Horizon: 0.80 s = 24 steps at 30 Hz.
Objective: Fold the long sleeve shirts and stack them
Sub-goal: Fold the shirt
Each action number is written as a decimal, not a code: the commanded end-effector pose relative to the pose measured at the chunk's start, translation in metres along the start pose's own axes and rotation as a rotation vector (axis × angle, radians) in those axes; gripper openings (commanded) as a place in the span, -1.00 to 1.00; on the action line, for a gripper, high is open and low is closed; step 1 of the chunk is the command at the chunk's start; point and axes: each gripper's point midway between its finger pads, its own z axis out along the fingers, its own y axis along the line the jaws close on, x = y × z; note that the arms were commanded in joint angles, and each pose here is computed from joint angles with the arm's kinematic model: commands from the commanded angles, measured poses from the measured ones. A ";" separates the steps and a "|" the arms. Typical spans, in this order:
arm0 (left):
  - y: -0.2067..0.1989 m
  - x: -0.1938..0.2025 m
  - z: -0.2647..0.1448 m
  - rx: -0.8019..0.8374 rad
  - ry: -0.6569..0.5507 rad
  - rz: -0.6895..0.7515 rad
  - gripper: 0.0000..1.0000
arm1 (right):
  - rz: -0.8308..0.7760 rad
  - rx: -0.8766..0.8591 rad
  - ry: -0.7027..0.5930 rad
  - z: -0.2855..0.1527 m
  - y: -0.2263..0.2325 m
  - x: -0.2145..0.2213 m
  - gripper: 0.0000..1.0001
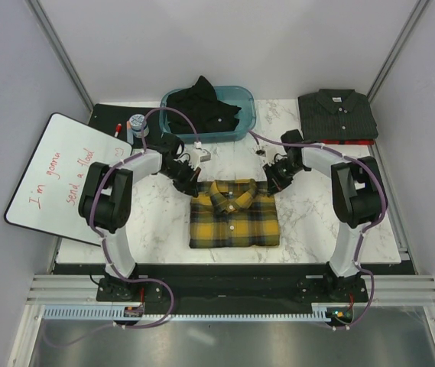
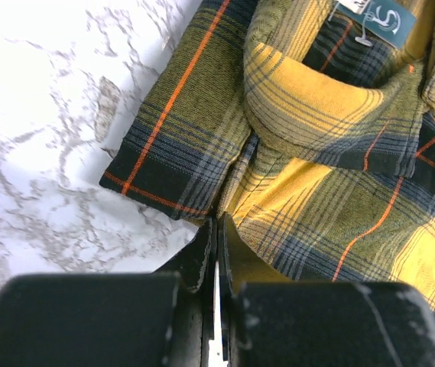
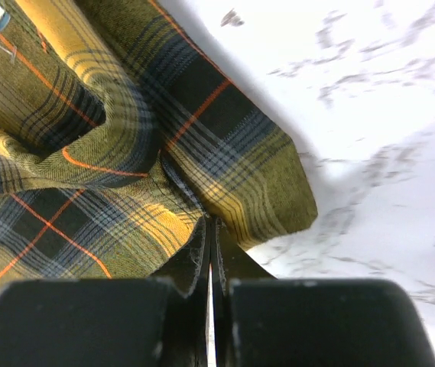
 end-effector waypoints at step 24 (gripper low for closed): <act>-0.132 -0.011 -0.014 0.367 -0.109 -0.338 0.22 | 0.287 -0.499 0.011 -0.020 0.137 0.050 -0.16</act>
